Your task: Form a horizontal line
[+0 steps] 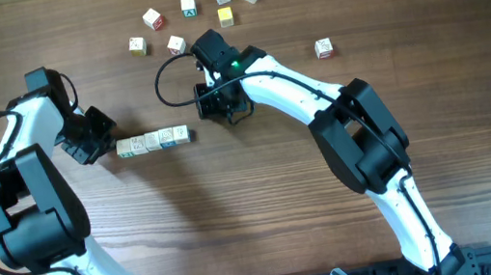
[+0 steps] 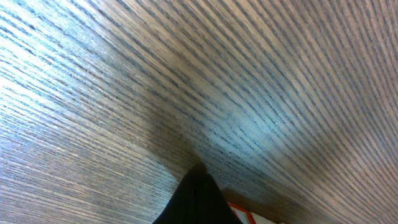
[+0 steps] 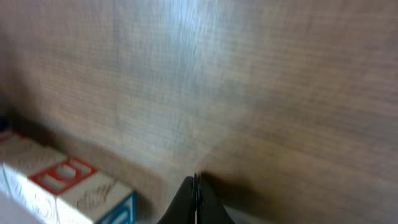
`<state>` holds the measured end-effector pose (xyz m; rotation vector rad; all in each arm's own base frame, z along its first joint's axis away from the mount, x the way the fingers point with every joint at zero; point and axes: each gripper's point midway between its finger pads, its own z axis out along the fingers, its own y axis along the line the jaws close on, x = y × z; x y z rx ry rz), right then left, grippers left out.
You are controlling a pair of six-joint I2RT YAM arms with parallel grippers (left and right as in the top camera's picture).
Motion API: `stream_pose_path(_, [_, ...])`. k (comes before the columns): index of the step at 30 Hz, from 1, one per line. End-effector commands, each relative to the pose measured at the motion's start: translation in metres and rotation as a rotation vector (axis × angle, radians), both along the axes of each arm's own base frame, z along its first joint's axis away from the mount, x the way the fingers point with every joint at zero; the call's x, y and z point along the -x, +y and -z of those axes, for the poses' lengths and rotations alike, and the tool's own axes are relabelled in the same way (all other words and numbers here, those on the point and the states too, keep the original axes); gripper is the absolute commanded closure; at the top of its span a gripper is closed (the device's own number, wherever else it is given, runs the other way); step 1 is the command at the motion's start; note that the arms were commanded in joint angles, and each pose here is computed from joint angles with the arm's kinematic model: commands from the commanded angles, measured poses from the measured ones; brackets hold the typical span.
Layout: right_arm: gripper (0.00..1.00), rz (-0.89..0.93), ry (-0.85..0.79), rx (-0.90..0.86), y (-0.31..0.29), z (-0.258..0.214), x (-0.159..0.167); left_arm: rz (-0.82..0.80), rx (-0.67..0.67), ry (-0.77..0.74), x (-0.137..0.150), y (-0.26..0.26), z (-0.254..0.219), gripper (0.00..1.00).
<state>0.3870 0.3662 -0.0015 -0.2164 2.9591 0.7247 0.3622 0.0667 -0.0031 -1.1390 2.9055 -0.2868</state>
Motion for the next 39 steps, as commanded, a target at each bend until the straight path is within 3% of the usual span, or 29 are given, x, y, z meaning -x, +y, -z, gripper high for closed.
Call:
stream_pose_path(1, [0.96,-0.032,0.122,-0.047,0.007,0.005,0.026,0.018,0.022,0.051,0.013,-0.007,0.015,0.96])
stream_pose_path(13, [0.96,-0.126,0.167,-0.173,0.025,-0.008,0.04,0.018,0.022,0.051,0.013,-0.007,0.015,0.96])
stream_pose_path(39, [0.96,-0.17,0.083,-0.141,0.047,-0.005,0.048,0.018,0.022,0.051,0.013,-0.007,0.015,0.96])
